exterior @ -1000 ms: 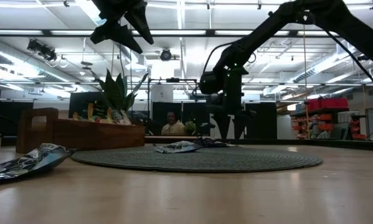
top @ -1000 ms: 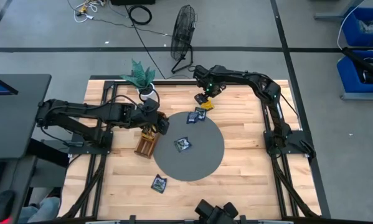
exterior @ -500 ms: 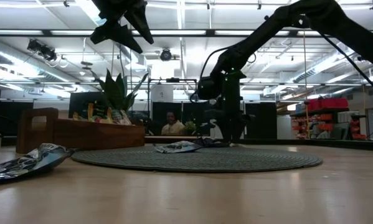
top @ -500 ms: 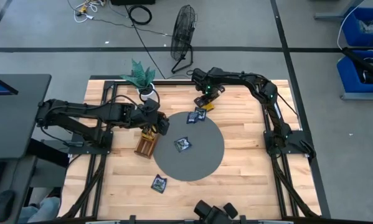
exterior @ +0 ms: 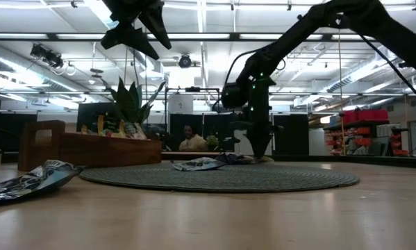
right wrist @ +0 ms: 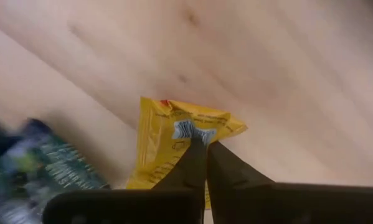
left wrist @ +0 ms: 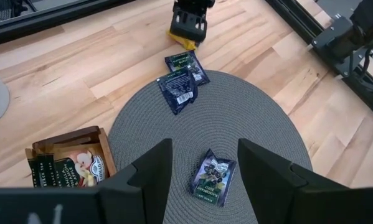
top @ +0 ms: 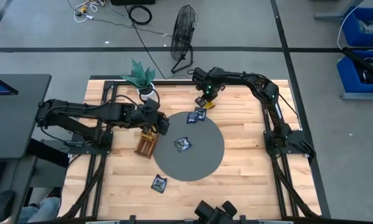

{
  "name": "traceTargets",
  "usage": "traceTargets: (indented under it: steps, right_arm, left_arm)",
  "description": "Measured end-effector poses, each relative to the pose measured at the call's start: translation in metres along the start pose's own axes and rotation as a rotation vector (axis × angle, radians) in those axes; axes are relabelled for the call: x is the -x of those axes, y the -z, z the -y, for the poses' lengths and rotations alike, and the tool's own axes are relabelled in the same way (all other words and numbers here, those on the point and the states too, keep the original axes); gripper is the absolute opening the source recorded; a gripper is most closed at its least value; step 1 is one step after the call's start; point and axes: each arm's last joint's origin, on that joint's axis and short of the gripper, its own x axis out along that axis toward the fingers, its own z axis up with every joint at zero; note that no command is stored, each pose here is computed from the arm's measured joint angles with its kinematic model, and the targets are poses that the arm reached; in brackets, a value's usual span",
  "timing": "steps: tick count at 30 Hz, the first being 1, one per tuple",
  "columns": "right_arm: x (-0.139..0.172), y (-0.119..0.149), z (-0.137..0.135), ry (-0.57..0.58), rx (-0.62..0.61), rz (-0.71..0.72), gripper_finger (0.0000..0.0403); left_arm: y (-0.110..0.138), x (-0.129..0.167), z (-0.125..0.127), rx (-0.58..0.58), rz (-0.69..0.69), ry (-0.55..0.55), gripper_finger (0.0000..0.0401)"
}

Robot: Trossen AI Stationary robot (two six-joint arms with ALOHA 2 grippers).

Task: Pick & Place Tea
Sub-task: Put the yellow tea bag into the middle section of the wooden organizer

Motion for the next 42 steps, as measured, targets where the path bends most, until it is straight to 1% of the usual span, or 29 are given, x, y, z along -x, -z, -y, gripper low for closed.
traceTargets:
  steps: [8, 10, 13, 15, 18, 25, 28, 32, 33, 35, 38, 42]
  right_arm:
    - [0.085, 0.008, 0.001, -0.077, -0.016, 0.267, 0.0001]
    - [0.114, 0.013, 0.000, -0.133, -0.029, 0.369, 0.0001]
    - [0.150, 0.020, -0.002, -0.224, -0.045, 0.509, 0.0000]
    - [0.172, 0.026, -0.006, -0.283, -0.033, 0.606, 0.0000]
    - [0.210, 0.038, -0.017, -0.380, 0.048, 0.783, 0.0000]
    - [0.274, 0.072, -0.045, -0.503, 0.380, 1.128, 0.0000]
    - [0.290, 0.086, -0.055, -0.519, 0.465, 1.209, 0.0000]
    - [0.302, 0.100, -0.063, -0.537, 0.529, 1.266, 0.0000]
    - [0.304, 0.103, -0.065, -0.538, 0.542, 1.276, 0.0000]
    - [0.308, 0.108, -0.068, -0.540, 0.568, 1.292, 0.0000]
    - [0.311, 0.113, -0.073, -0.548, 0.602, 1.316, 0.0000]
    - [0.323, 0.120, -0.081, -0.569, 0.672, 1.426, 0.0000]
  left_arm:
    - [-0.002, -0.001, 0.000, 0.008, 0.012, 0.005, 0.0186]
    - [-0.004, -0.001, 0.000, 0.002, 0.027, 0.004, 0.0186]
    - [-0.008, -0.001, 0.003, -0.008, 0.060, 0.034, 0.0186]
    - [-0.012, -0.001, 0.005, -0.010, 0.092, 0.064, 0.0186]
    - [-0.019, -0.001, 0.009, 0.001, 0.138, 0.123, 0.0186]
    - [-0.043, 0.006, 0.012, 0.101, 0.230, 0.323, 0.0186]
    - [-0.054, 0.013, 0.011, 0.153, 0.265, 0.425, 0.0186]
    - [-0.069, 0.025, 0.013, 0.194, 0.333, 0.600, 0.0186]
    - [-0.074, 0.029, 0.014, 0.219, 0.358, 0.655, 0.0186]
    - [-0.080, 0.034, 0.013, 0.274, 0.367, 0.722, 0.0186]
    - [-0.088, 0.038, 0.011, 0.399, 0.364, 0.803, 0.0186]
    - [-0.097, 0.046, 0.009, 0.614, 0.355, 0.919, 0.0186]
